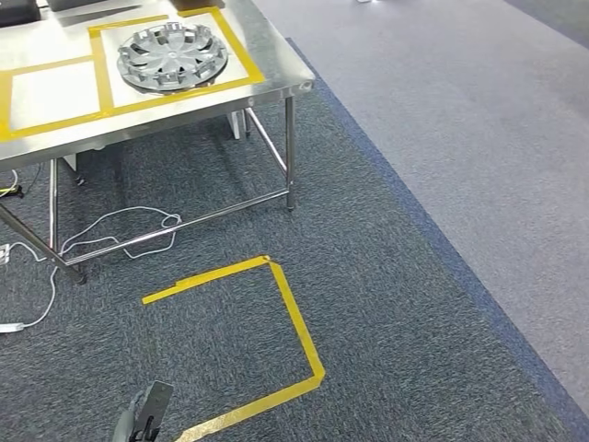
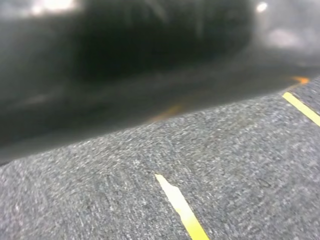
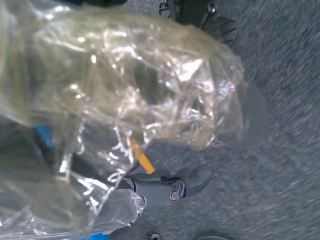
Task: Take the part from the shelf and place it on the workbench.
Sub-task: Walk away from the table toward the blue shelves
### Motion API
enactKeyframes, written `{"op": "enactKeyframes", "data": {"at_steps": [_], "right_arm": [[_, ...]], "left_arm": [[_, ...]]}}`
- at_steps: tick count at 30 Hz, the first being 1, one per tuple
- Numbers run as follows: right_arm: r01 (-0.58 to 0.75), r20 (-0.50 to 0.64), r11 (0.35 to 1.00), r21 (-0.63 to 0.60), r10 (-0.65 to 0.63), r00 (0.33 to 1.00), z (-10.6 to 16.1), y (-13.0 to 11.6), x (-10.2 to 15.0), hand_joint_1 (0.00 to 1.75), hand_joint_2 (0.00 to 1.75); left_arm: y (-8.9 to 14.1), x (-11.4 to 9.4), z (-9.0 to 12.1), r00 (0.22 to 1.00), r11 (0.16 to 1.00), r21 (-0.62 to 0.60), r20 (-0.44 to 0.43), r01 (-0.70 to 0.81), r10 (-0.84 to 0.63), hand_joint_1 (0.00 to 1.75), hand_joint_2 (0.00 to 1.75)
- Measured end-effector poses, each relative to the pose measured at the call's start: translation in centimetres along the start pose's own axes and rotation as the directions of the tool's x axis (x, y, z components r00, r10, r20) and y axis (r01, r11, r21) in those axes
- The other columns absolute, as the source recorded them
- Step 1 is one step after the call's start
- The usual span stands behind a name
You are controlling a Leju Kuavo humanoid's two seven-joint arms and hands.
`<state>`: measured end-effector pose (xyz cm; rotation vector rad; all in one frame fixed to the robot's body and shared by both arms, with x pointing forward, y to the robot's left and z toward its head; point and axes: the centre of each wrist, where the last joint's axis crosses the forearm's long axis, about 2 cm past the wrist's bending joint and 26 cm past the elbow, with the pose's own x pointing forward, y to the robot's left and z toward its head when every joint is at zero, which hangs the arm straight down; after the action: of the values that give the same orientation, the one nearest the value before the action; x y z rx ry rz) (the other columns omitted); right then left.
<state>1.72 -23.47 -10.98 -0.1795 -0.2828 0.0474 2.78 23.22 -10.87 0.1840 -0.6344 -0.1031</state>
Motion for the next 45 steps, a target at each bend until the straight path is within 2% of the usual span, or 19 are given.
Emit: {"op": "enactKeyframes", "data": {"at_steps": [45], "right_arm": [[-0.017,0.007,0.999,0.027,0.017,1.0,0.08,0.48,0.27,0.0,0.0]], "left_arm": [[0.3,-0.35,0.09,1.0,1.0,-0.004,-0.004,-0.003,0.003,0.0,0.0]]}}
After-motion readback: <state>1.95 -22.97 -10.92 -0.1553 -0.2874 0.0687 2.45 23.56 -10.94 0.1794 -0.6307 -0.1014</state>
